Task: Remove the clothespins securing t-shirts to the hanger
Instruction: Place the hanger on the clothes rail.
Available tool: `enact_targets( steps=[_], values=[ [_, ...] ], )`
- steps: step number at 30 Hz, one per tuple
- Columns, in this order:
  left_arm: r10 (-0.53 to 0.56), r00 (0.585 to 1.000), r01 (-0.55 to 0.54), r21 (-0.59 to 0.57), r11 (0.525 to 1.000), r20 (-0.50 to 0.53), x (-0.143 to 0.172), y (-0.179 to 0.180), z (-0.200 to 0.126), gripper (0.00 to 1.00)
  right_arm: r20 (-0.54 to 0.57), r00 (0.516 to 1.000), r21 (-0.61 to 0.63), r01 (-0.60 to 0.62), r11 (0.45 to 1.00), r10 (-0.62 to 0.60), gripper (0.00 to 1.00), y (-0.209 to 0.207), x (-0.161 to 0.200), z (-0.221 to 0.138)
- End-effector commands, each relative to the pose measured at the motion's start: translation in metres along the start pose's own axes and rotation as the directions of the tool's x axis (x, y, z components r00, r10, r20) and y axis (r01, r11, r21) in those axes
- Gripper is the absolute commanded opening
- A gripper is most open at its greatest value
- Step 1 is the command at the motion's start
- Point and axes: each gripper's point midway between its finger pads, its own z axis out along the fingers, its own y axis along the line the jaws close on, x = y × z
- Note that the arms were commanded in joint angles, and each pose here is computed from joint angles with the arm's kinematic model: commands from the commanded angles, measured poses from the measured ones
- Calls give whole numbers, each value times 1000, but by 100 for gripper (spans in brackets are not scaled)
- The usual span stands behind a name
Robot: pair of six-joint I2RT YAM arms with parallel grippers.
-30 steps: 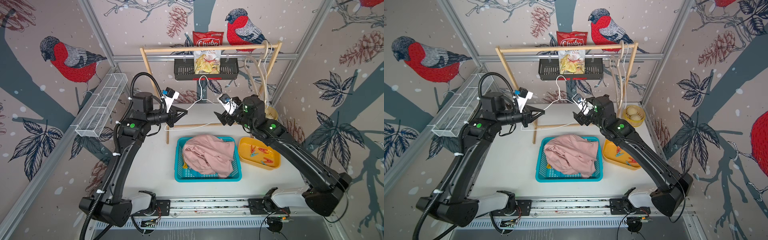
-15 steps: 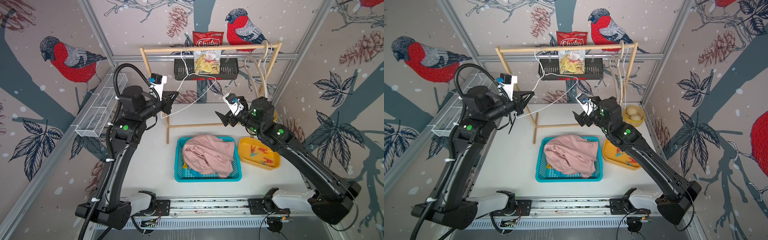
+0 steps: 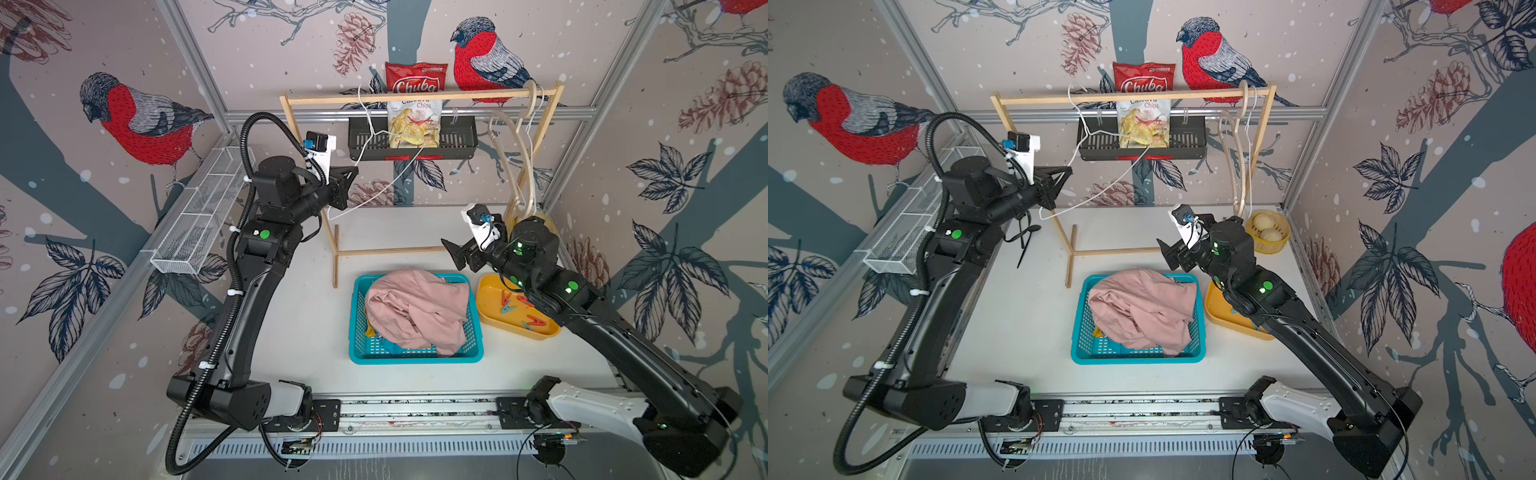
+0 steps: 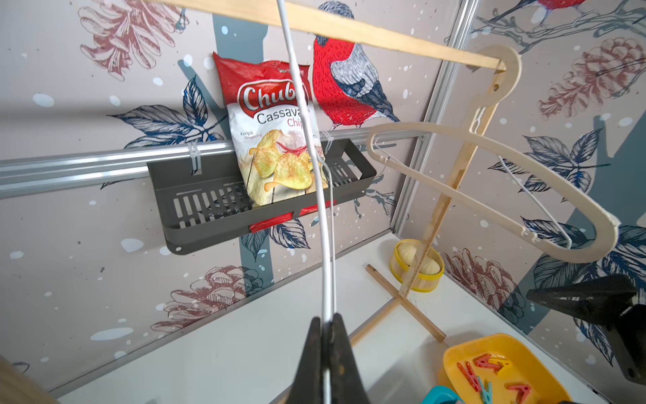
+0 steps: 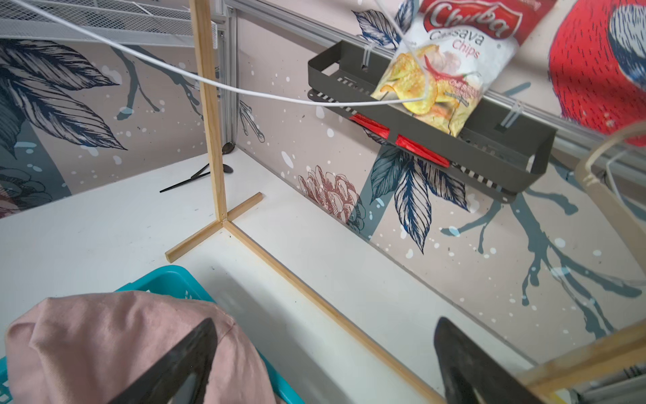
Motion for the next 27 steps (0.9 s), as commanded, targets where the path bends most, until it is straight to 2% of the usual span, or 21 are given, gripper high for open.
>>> enact_targets(
  steps=[1, 6, 9, 10, 12, 14, 19, 22, 24, 27],
  values=[
    [18, 999, -17, -25, 1000, 33, -6, 3, -2, 0, 3, 997, 83, -79, 993, 79, 96, -13, 6, -6],
    [44, 998, -44, -21, 999, 34, -1, -1, -11, 0, 11, 989, 220, -148, 964, 149, 100, -36, 17, -20],
    [71, 996, -70, -16, 997, 51, -3, -7, -20, 35, 32, 982, 325, -189, 927, 188, 100, -55, 22, -31],
    [76, 996, -75, -13, 997, 52, -3, -9, -24, 44, 37, 979, 357, -202, 912, 202, 100, -61, 26, -34],
    [84, 995, -84, -5, 996, 55, -5, -13, -29, 57, 46, 973, 418, -226, 880, 228, 100, -72, 33, -40],
    [93, 994, -94, 5, 996, 62, -8, -18, -35, 66, 51, 965, 480, -250, 841, 258, 100, -82, 44, -46],
    [118, 986, -122, 25, 992, 114, -16, -31, -55, 80, 120, 928, 605, -351, 715, 353, 100, -111, 76, -69],
    [137, 981, -138, -1, 990, 139, -20, -35, -70, 87, 165, 902, 647, -404, 647, 399, 100, -126, 99, -82],
    [148, 978, -143, -43, 989, 145, -17, -32, -82, 91, 159, 895, 674, -407, 617, 417, 100, -134, 119, -84],
    [149, 981, -128, -165, 978, 122, 7, -15, -96, 94, 119, 894, 697, -386, 605, 433, 100, -137, 149, -78]
  ],
)
